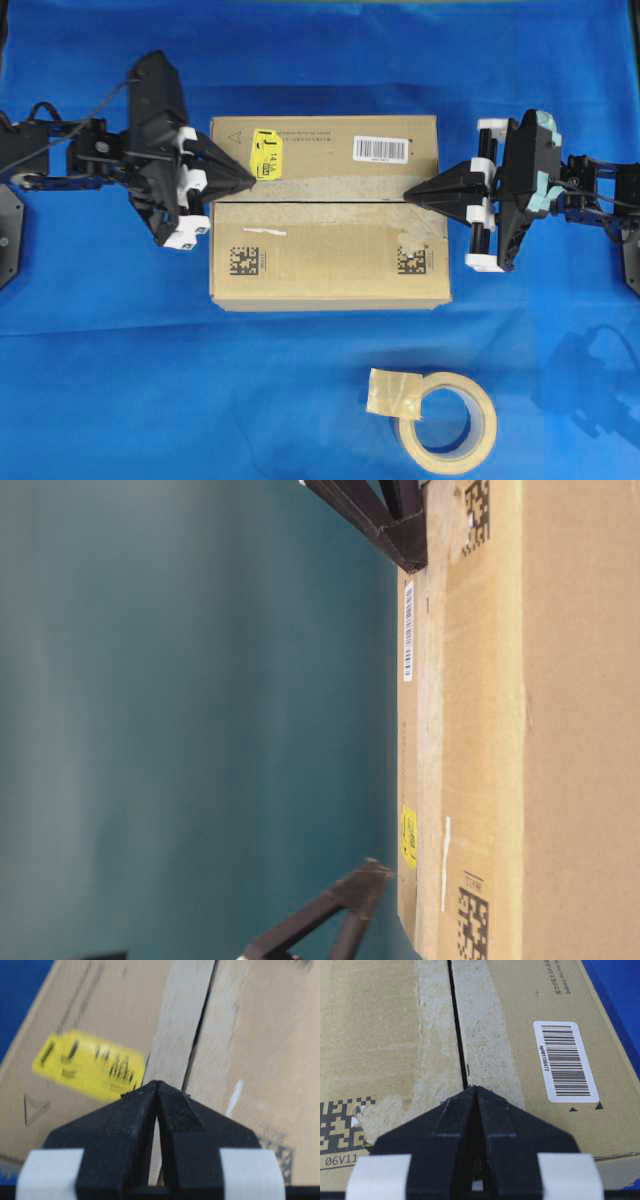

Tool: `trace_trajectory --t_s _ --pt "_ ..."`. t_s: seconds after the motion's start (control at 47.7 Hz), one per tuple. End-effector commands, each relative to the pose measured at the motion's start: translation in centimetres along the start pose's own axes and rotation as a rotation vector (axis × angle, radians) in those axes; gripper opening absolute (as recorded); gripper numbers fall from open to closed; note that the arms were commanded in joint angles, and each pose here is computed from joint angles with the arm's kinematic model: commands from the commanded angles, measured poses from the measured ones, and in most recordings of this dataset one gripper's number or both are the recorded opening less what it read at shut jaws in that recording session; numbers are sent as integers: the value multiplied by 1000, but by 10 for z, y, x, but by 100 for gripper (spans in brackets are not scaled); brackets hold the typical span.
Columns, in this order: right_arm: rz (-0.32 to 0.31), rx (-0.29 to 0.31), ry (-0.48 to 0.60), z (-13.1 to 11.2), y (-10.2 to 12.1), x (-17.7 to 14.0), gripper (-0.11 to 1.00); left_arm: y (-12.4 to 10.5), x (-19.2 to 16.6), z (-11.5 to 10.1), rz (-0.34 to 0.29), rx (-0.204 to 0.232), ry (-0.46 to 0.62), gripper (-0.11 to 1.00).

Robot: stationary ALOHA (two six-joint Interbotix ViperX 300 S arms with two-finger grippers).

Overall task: Close the cardboard box.
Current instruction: 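Press down on the closed top flaps with both grippers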

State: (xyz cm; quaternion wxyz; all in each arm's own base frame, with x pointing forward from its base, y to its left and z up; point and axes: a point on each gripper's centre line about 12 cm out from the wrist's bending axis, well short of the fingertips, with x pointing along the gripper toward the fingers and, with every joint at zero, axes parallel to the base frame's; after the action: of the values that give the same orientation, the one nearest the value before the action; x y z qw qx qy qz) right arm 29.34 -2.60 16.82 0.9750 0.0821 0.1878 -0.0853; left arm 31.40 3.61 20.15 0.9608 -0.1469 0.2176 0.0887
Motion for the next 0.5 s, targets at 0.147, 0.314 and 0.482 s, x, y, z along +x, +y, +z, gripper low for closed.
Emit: trace_trajectory --t_s 0.147,0.314,0.482 --pt "0 3 -20 6 0 0 0 -9 -13 -3 -80 51 -212 0" --pt "0 3 -23 7 0 0 0 -13 -10 -15 -112 97 -277 0" --pt "1 3 -23 7 0 0 0 -12 4 -28 -108 137 -256 0"
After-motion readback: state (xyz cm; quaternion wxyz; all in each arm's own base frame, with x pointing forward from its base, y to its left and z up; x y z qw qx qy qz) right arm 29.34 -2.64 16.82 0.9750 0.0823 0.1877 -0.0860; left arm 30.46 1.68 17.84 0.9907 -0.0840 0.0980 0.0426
